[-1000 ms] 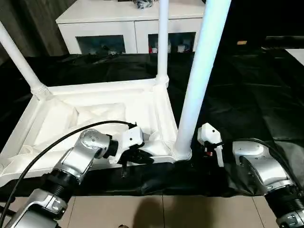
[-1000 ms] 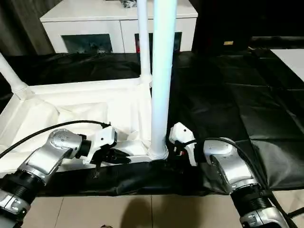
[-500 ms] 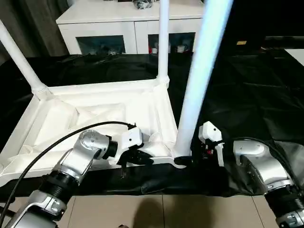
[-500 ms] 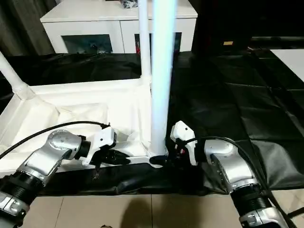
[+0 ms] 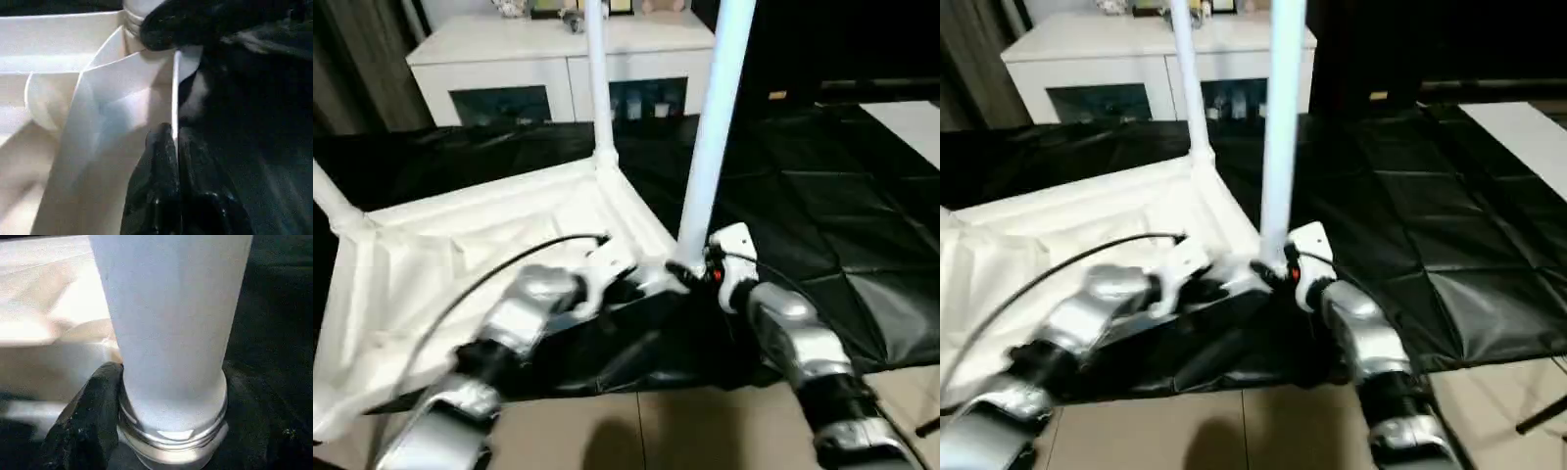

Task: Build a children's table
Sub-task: Rotate leg to tighten

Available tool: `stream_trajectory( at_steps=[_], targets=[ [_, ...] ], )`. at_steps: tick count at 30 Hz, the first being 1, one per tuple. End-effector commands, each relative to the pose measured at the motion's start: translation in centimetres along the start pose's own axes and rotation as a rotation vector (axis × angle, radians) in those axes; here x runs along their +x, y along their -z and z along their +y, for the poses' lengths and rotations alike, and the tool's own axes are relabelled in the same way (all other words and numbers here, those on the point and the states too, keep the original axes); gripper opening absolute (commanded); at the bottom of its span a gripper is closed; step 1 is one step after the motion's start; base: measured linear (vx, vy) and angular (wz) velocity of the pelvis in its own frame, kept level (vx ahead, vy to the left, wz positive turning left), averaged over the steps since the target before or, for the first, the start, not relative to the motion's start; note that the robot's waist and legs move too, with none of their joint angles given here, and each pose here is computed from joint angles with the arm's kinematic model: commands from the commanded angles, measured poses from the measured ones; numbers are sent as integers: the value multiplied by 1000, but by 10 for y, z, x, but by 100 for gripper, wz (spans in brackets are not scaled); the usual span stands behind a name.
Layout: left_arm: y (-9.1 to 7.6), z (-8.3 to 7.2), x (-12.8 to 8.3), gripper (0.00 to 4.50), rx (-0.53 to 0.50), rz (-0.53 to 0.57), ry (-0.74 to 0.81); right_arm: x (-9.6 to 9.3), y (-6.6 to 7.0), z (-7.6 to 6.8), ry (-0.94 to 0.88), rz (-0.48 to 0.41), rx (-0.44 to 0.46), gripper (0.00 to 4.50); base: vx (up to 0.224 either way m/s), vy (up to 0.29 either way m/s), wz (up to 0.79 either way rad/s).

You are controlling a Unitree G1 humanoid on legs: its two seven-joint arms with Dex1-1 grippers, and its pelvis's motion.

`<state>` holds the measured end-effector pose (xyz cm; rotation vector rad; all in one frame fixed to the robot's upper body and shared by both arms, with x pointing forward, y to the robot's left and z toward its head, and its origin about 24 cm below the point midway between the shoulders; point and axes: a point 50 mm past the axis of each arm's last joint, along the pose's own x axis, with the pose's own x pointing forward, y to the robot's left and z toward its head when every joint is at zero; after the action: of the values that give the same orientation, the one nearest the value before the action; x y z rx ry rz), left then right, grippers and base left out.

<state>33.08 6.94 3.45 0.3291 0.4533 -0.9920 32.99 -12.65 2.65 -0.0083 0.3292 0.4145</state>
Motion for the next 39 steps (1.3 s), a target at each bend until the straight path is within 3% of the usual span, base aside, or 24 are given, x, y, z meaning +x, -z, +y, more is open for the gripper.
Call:
stream_trajectory(
  at_steps=[1,3,6,9,16,21,31,39],
  targets=[
    [7,-4,12,0,-70,35,-71,8,4,18,-6,9,2,272,0,0,0],
    [5,-3,16,0,-69,41,-107,12,0,28,-36,2,-112,272,0,0,0],
    [4,-3,17,0,-59,39,-105,14,-4,33,-66,-20,-92,272,0,0,0],
    [5,-3,16,0,-46,35,-81,12,-14,36,-167,-91,-33,340,0,0,0],
    [12,-5,4,0,28,33,60,0,-17,9,-243,-75,-119,389,0,0,0],
    [22,-15,-17,0,102,-11,296,-25,-17,-9,-468,-43,-265,389,10,-4,0],
    [27,-13,-55,0,159,-13,446,-50,-16,-13,-722,23,-379,389,37,-8,2],
    [30,-8,-63,0,154,0,433,-56,-11,-14,-801,78,-428,389,-7,1,0]
  ],
)
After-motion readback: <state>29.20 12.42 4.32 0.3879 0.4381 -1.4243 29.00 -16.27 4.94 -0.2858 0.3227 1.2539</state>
